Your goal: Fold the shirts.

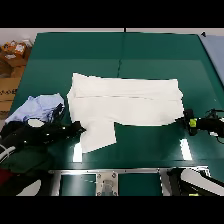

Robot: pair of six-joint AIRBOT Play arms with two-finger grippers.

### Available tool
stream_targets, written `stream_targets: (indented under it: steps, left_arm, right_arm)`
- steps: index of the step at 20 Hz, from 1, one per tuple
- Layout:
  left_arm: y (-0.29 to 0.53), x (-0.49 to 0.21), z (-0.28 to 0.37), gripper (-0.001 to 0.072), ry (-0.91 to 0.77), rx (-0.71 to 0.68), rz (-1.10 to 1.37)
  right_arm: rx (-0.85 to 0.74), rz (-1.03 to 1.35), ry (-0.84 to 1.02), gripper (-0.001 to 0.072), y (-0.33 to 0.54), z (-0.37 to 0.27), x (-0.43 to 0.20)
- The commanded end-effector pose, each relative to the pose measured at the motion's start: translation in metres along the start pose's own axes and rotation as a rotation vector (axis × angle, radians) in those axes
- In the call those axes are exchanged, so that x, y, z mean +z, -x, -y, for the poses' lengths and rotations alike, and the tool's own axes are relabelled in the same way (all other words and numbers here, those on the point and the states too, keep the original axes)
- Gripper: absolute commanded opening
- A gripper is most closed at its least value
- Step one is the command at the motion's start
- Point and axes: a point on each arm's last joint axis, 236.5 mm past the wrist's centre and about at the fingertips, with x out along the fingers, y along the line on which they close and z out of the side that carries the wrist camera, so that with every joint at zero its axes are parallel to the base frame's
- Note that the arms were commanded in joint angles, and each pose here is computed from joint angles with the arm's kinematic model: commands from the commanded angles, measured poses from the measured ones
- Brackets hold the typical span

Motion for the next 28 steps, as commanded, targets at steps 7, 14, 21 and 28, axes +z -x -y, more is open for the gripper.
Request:
stream_targets:
  steps: [7,14,21,28]
  left_arm:
    - [0.040,-0.032,0.028,0.0026,-0.186,0.036,-0.173]
    - [0.105,0.049,0.110,0.0027,-0.413,0.022,0.164]
    - [0.076,0.165,0.124,0.0027,-0.447,0.065,0.281]
    - [-0.003,0.256,0.105,0.0029,-0.460,0.051,0.273]
  right_arm:
    - [-0.118,-0.075,0.165,0.0015,0.052,0.019,-0.002]
    - [-0.040,-0.023,0.229,0.0015,0.099,-0.022,-0.013]
    - [0.141,0.051,0.332,0.0015,0.091,-0.134,0.034]
    - [0.132,-0.061,0.277,0.0016,-0.001,-0.158,0.083]
